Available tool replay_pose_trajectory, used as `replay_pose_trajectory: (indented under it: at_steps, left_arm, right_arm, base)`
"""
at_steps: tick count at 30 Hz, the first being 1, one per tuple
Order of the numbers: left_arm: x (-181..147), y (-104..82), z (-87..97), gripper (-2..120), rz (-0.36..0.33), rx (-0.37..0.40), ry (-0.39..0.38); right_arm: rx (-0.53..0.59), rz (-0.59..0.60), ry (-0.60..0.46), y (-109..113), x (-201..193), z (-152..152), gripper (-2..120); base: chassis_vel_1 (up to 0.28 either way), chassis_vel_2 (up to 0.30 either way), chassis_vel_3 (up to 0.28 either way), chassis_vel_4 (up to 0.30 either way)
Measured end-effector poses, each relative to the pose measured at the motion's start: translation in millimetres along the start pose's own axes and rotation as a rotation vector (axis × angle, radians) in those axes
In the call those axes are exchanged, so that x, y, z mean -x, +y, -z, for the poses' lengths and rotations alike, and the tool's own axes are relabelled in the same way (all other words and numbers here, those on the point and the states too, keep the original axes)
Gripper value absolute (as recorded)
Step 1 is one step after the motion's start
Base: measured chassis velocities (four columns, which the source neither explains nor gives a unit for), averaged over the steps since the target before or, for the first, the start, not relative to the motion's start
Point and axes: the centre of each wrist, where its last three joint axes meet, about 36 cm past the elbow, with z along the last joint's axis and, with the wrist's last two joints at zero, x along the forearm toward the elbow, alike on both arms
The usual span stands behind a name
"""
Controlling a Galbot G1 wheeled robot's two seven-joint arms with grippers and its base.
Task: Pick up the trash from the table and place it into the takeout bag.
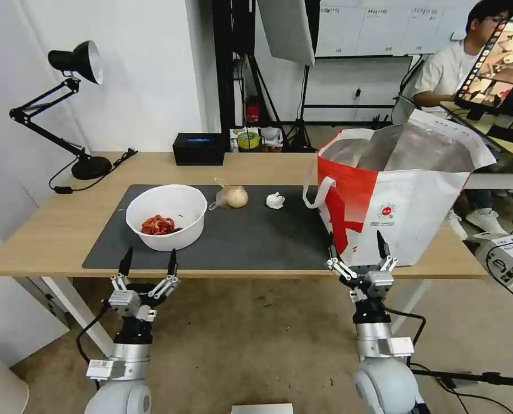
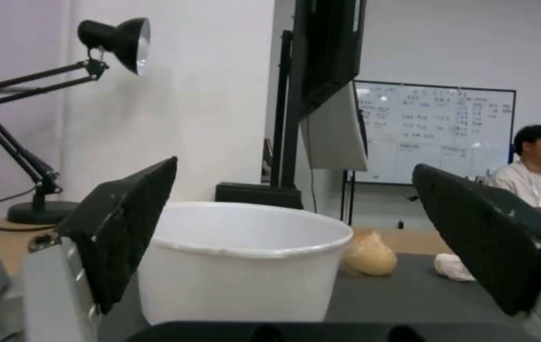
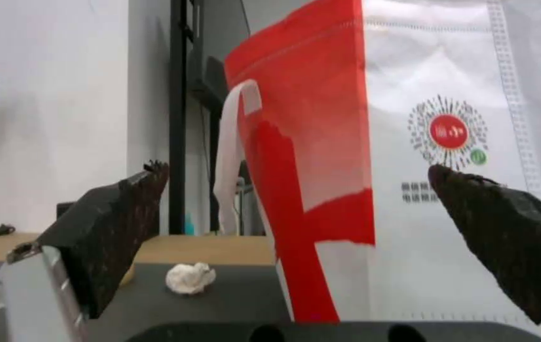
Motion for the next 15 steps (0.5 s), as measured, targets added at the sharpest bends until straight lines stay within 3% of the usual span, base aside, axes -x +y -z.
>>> replay_pose_trajectory:
  at_steps: [15]
  left_arm:
    - [-3.5, -1.5, -7.4, 100, 0.008, 0.012, 0.018]
  right_arm:
    - [-0.017, -0.020, 0.035, -12.9, -28.5, -20.3, 100]
  base:
    - [0.000, 0.000, 0.000, 0.000]
